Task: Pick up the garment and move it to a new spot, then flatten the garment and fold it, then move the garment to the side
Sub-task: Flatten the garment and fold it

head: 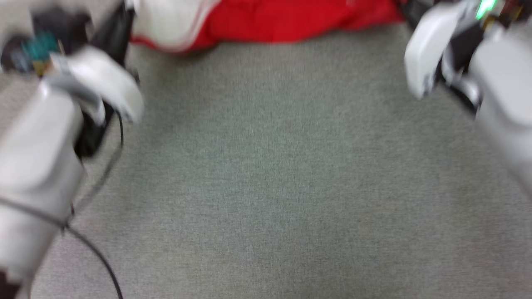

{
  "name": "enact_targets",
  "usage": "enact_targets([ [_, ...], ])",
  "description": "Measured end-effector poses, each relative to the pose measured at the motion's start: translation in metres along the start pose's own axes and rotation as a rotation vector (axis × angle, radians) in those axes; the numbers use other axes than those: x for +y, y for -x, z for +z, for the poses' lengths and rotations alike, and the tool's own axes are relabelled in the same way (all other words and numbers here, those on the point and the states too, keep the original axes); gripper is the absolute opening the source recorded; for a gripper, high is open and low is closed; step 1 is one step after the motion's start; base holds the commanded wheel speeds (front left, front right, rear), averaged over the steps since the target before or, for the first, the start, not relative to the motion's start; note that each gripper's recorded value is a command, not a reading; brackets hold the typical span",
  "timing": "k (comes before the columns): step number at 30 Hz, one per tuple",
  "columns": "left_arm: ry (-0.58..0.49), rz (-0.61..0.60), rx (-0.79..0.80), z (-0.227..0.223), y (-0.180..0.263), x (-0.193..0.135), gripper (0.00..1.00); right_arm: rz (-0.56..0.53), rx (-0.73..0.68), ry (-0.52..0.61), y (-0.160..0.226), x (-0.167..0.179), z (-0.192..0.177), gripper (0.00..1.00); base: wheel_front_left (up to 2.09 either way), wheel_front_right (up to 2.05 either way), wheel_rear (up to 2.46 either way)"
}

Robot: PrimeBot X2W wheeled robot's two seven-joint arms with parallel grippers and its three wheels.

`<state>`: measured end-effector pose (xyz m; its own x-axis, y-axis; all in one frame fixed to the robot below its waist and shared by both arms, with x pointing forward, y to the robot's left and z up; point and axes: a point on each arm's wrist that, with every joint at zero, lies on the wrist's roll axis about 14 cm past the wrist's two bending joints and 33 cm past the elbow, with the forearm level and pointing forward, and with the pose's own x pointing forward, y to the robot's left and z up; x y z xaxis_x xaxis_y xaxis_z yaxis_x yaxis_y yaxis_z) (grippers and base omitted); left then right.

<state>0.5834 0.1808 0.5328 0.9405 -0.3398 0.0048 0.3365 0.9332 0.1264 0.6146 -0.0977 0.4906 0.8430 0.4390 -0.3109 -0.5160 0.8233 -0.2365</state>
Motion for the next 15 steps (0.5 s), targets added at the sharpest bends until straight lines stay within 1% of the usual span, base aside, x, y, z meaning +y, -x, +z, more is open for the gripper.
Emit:
enact_targets([
  [3, 0.042, 0.001, 0.037, -0.015, 0.033, -0.016, 0.00, 0.033, 0.034, -0.018, 0.023, 0.017, -0.022, 0.00, 0.00, 0.00, 0.00],
  [7, 0.092, -0.006, 0.105, -0.035, 0.079, -0.042, 0.00, 0.033, 0.067, -0.056, 0.057, 0.021, -0.045, 0.00, 0.00, 0.00, 0.00],
  [9, 0.121, -0.006, 0.148, -0.044, 0.104, -0.053, 0.00, 0.046, 0.092, -0.071, 0.075, 0.028, -0.059, 0.00, 0.00, 0.00, 0.00],
  [12, 0.132, 0.010, 0.190, -0.051, 0.137, -0.062, 0.00, 0.040, 0.092, -0.089, 0.101, 0.030, -0.070, 0.00, 0.00, 0.00, 0.00],
  [15, 0.153, 0.005, 0.240, -0.057, 0.169, -0.078, 0.00, 0.033, 0.105, -0.090, 0.124, 0.030, -0.082, 0.00, 0.00, 0.00, 0.00],
])
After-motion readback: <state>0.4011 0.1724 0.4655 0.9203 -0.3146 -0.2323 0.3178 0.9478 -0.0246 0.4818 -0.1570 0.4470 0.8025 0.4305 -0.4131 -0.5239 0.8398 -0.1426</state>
